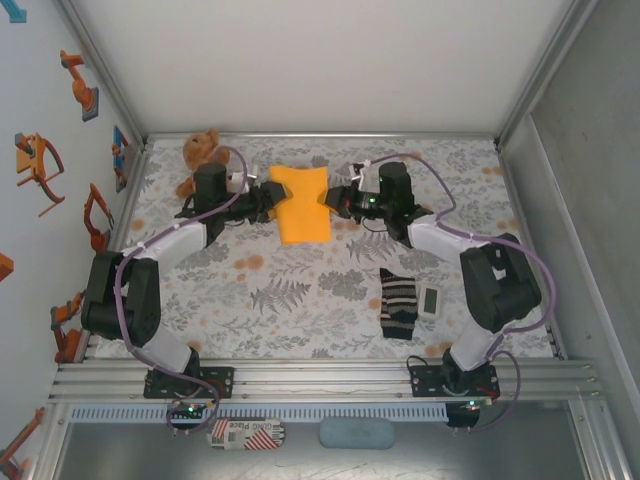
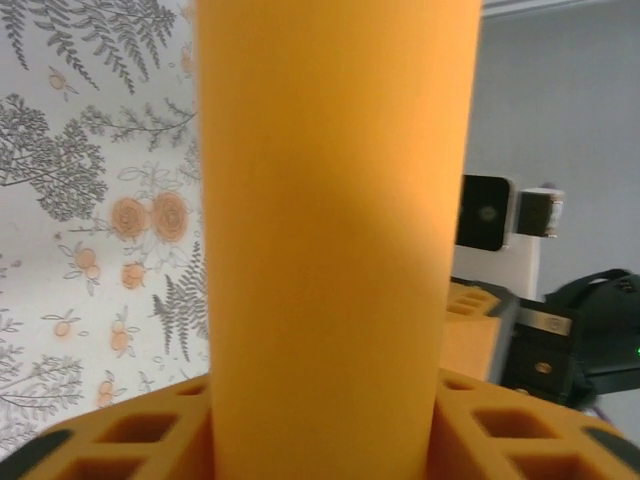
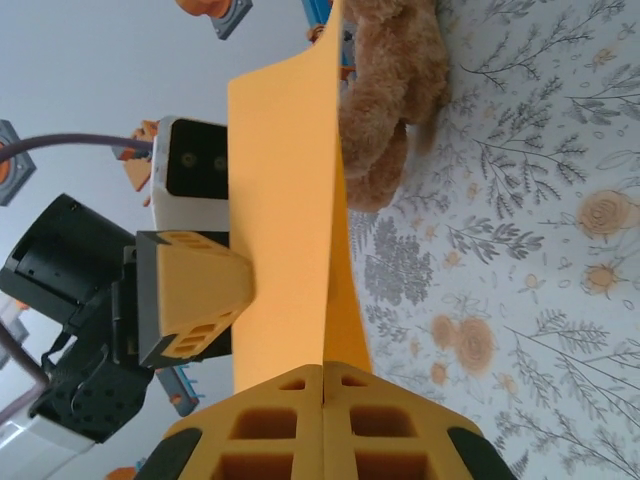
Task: Fold a paper plane with a square sheet of paper (pick it up from the middle)
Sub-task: First fold in half a square sheet of paper at the center of the table.
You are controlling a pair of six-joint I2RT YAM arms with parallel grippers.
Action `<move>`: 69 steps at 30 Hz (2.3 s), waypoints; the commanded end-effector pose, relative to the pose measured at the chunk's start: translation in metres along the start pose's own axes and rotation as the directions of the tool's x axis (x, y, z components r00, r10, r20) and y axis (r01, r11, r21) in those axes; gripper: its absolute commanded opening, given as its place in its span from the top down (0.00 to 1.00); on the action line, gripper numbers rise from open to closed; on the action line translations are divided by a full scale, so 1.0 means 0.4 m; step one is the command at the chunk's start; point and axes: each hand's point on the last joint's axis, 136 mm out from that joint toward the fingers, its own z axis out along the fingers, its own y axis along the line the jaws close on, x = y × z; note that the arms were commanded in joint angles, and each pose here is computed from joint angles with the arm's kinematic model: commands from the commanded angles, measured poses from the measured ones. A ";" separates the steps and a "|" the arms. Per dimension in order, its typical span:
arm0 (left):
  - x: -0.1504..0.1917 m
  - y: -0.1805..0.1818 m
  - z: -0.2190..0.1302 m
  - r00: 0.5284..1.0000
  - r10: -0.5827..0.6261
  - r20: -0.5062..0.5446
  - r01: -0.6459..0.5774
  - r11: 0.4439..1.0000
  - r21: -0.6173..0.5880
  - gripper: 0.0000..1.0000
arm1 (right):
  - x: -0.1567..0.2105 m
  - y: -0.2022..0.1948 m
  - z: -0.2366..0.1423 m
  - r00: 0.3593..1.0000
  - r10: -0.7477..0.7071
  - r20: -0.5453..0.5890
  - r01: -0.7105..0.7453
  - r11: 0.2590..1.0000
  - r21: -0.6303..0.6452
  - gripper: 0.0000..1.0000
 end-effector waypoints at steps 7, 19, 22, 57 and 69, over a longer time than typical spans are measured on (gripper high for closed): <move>0.043 0.137 0.064 0.998 -0.058 -0.011 0.056 0.988 -0.145 0.19 | -0.014 -0.019 -0.067 0.999 -0.031 0.021 0.029 0.994 0.107 1.00; 0.018 0.233 -0.069 0.982 -0.054 0.183 0.110 0.943 -0.313 0.01 | -0.038 0.000 -0.112 0.991 -0.130 -0.039 0.135 0.940 0.313 1.00; 0.015 0.239 -0.096 0.974 -0.037 0.225 0.111 0.939 -0.325 0.00 | -0.027 -0.008 -0.059 0.990 -0.118 -0.073 0.135 0.944 0.302 1.00; 0.103 0.318 0.078 0.992 -0.104 0.075 0.128 0.860 -0.493 0.17 | 0.053 -0.357 0.136 0.978 0.105 -0.181 -0.029 0.925 0.379 1.00; 0.121 0.368 0.103 0.994 -0.078 0.077 0.110 0.770 -0.629 0.41 | 0.056 -0.373 0.142 0.977 0.113 -0.181 -0.036 0.924 0.382 1.00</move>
